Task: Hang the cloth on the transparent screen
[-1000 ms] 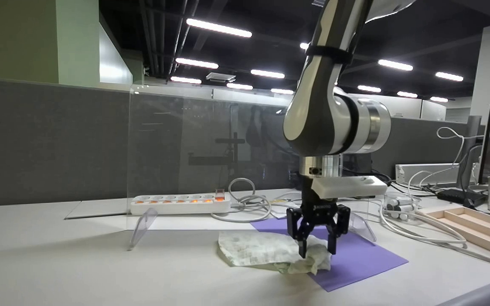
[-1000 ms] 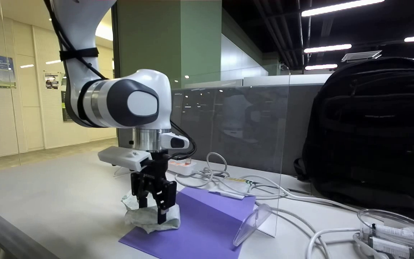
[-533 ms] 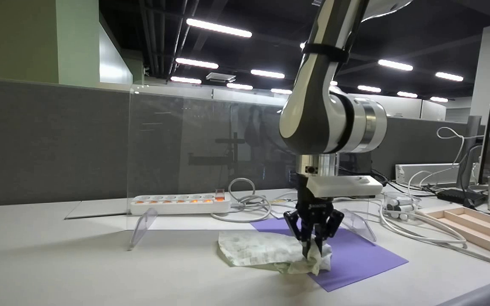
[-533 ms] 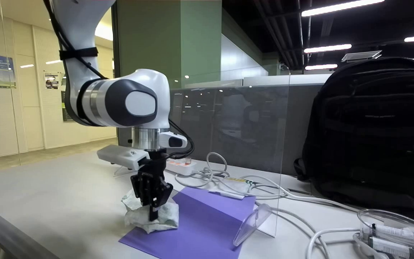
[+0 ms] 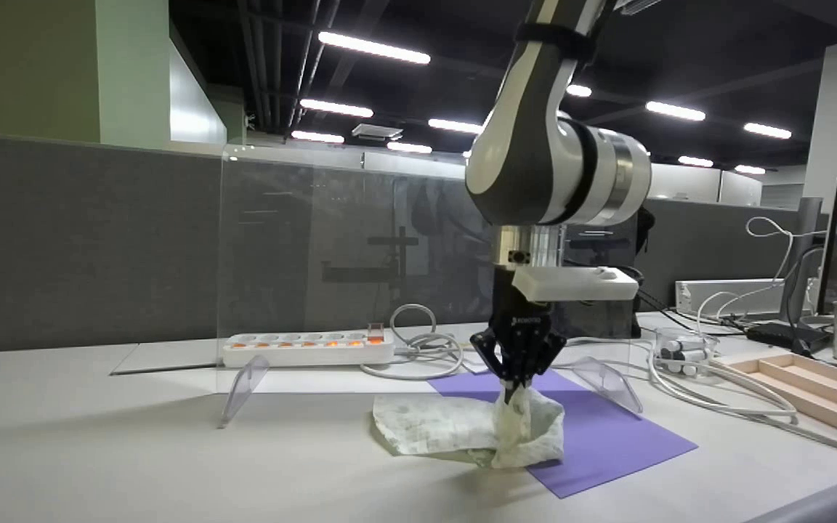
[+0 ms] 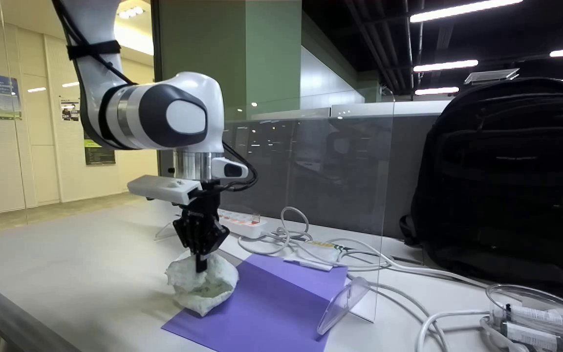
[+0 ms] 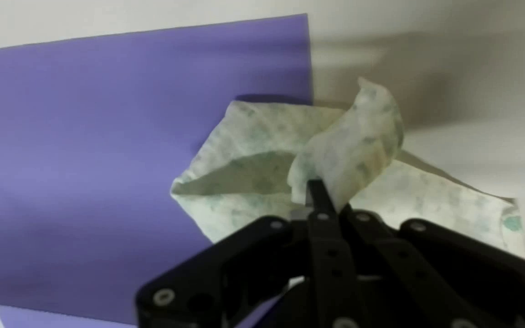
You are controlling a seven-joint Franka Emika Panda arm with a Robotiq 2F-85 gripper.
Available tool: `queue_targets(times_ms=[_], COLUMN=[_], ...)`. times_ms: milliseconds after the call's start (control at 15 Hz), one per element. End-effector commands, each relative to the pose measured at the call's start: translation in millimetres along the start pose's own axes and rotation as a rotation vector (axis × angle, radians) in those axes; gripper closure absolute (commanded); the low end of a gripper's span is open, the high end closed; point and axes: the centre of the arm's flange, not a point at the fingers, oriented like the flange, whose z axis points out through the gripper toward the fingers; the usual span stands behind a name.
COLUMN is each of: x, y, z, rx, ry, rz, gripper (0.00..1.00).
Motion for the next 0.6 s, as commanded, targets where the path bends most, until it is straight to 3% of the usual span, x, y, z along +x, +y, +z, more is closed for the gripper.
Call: queue_targets(times_ms=[0, 533], x=[-8, -7], y=[-13, -38], z=[-60, -208], rx=[0.01, 0.035], ry=[0.012, 0.104], rz=[-0.082, -0.277], gripper=[1.0, 1.0])
